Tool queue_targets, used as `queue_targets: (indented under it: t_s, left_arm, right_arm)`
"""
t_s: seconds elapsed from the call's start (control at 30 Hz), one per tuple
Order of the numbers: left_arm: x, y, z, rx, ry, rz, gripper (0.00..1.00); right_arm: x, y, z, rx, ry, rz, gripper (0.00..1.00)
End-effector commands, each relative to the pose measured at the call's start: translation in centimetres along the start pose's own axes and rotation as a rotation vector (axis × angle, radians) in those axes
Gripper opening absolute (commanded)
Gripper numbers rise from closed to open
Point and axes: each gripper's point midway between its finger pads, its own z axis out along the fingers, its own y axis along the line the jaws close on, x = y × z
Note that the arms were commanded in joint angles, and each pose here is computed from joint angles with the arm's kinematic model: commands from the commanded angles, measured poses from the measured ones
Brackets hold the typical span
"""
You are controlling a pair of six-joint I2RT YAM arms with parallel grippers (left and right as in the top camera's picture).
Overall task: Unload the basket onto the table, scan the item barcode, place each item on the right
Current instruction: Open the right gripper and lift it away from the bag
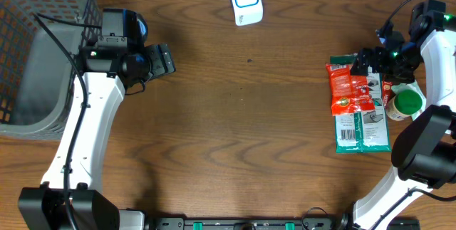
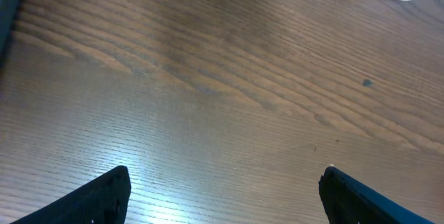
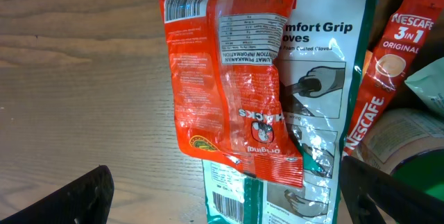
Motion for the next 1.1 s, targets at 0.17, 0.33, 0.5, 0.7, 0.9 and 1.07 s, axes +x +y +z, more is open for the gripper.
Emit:
queue_targets:
  t_s: [0.17, 0.33, 0.5, 0.7, 0.9, 1.07]
  left_arm:
    - [-0.6, 0.0, -0.7, -0.001, -0.026, 0.006, 0.88]
    - [-0.6, 0.0, -0.7, -0.001, -0.026, 0.006, 0.88]
    - [-0.6, 0.0, -0.7, -0.001, -0.026, 0.006, 0.88]
    - [-0.6, 0.0, -0.7, -0.001, -0.026, 0.006, 0.88]
    - [-0.6, 0.0, -0.7, -0.001, -0.026, 0.006, 0.88]
    - [-0.6, 0.0, -0.7, -0.001, -0.026, 0.006, 0.88]
  right_arm:
    - [-0.4, 0.1, -0.8, 0.004, -0.027, 0.005, 0.99]
    - [-0.4, 0.1, -1.0, 0.005, -0.032, 0.004, 0.99]
    - [-0.5, 0.8, -3.4, 0.015, -0.094, -0.013, 0.99]
    - [0.3, 3.3, -10.3, 0.044, -0.278, -0.076, 0.99]
    - [3.2, 6.4, -18.5, 0.077, -0.51, -0.149, 0.99]
    - [7.6, 11.3, -24.6, 0.066, -0.705, -0.285, 0.99]
